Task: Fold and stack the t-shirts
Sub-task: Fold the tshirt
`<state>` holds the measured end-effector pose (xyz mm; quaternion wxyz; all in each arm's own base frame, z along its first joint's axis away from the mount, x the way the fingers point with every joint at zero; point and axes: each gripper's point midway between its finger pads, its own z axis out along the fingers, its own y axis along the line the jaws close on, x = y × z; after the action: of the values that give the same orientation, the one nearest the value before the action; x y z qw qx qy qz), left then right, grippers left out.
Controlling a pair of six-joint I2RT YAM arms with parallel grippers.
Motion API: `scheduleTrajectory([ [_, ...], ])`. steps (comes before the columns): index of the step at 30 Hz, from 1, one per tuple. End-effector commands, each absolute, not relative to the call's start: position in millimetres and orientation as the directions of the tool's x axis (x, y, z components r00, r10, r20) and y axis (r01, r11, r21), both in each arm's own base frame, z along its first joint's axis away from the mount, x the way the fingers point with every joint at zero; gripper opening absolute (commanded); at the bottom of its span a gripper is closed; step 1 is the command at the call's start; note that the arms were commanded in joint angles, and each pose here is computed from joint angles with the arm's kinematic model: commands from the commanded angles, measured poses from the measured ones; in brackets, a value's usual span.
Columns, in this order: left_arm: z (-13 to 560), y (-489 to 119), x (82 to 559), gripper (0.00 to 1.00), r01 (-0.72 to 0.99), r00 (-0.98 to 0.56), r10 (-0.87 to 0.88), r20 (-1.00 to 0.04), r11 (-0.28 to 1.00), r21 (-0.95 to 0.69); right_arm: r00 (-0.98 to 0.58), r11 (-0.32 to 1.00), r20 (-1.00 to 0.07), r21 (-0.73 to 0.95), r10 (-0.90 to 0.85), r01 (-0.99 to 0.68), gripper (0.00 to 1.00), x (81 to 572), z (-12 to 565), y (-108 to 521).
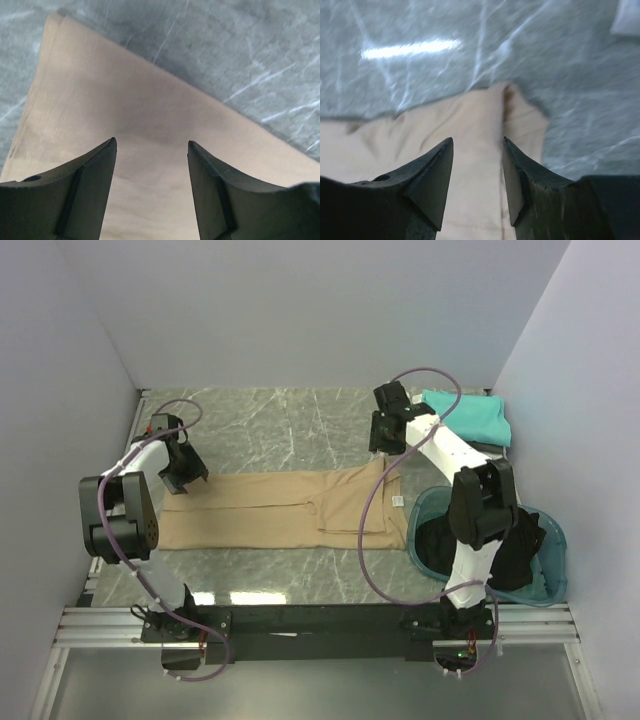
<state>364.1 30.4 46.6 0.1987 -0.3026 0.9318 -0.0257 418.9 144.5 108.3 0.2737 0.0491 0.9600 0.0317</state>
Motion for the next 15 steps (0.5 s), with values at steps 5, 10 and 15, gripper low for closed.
scheduleTrajectory([
  [5,47.0,36.7,385.3,0.65,-0.58,-0.711,-0.601,-0.366,0.795,-0.179,-0.842,0.997,-0.537,-0.018,0.055,0.077,0.51,452.3,96.7,128.5],
  [10,42.0,42.4,390.3,0.65,-0.59,-0.707,-0.609,-0.359,0.788,-0.174,-0.865,0.995,-0.501,-0.065,0.037,0.081,0.51,460.2,78.7,124.7],
  [15,33.2,46.7,391.0,0.65,-0.603,-0.707,-0.619,-0.342,0.78,-0.165,-0.886,0.992,-0.463,-0.089,0.038,0.089,0.5,457.4,63.4,120.2],
])
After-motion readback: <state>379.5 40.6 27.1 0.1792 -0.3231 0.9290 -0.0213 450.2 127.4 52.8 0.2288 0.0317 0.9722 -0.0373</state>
